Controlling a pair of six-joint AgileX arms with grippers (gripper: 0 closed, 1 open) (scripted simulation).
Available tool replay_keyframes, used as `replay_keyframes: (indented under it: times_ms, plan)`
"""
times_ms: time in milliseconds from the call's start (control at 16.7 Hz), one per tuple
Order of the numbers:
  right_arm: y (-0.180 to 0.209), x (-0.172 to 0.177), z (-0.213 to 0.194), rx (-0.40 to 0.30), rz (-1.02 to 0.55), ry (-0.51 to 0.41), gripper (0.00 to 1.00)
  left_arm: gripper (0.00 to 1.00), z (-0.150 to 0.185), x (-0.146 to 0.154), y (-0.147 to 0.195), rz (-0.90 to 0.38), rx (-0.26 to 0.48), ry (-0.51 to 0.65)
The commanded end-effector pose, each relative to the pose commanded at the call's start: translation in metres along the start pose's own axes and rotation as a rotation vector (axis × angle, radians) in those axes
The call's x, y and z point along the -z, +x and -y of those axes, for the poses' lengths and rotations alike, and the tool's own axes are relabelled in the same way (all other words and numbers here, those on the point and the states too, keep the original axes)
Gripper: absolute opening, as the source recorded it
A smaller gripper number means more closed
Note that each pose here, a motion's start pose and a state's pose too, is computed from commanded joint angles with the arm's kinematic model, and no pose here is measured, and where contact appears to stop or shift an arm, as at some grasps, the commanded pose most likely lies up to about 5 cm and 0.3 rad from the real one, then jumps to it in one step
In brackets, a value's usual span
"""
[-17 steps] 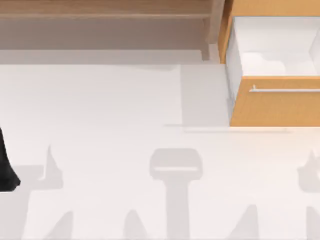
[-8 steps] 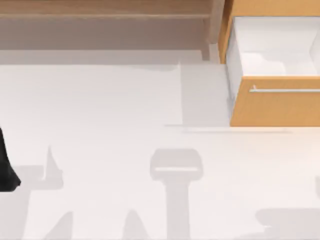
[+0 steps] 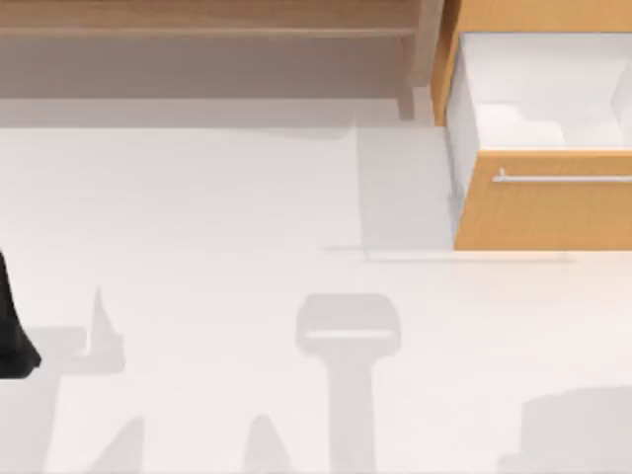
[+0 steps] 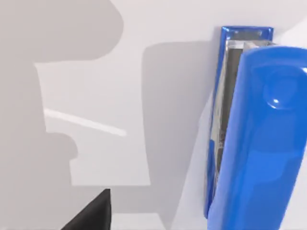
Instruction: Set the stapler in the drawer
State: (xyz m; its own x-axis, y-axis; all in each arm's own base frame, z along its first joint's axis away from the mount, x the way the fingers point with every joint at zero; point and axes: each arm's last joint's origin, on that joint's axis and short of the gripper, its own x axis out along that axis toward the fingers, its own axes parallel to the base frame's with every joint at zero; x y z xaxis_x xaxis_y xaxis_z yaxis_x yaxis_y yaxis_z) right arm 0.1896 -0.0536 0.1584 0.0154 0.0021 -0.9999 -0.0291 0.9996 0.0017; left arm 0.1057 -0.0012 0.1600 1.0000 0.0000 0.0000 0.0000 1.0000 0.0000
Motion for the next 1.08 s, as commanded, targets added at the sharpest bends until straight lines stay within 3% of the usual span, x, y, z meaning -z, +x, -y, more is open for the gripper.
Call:
replay_keyframes:
  times_ms: [360, 840, 1080]
  plan:
    - [0.001, 0.0, -0.001, -0.001, -0.002, -0.003, 1.0, 1.0, 0.0, 0.0, 0.0, 0.0, 0.0, 0.0]
    - [0.048, 0.0, 0.0, 0.0, 0.0, 0.0, 1.0, 1.0, 0.0, 0.0, 0.0, 0.0, 0.0, 0.0]
    - [0.05, 0.0, 0.0, -0.001, -0.003, 0.0, 1.0, 1.0, 0.0, 0.0, 0.0, 0.0, 0.0, 0.0]
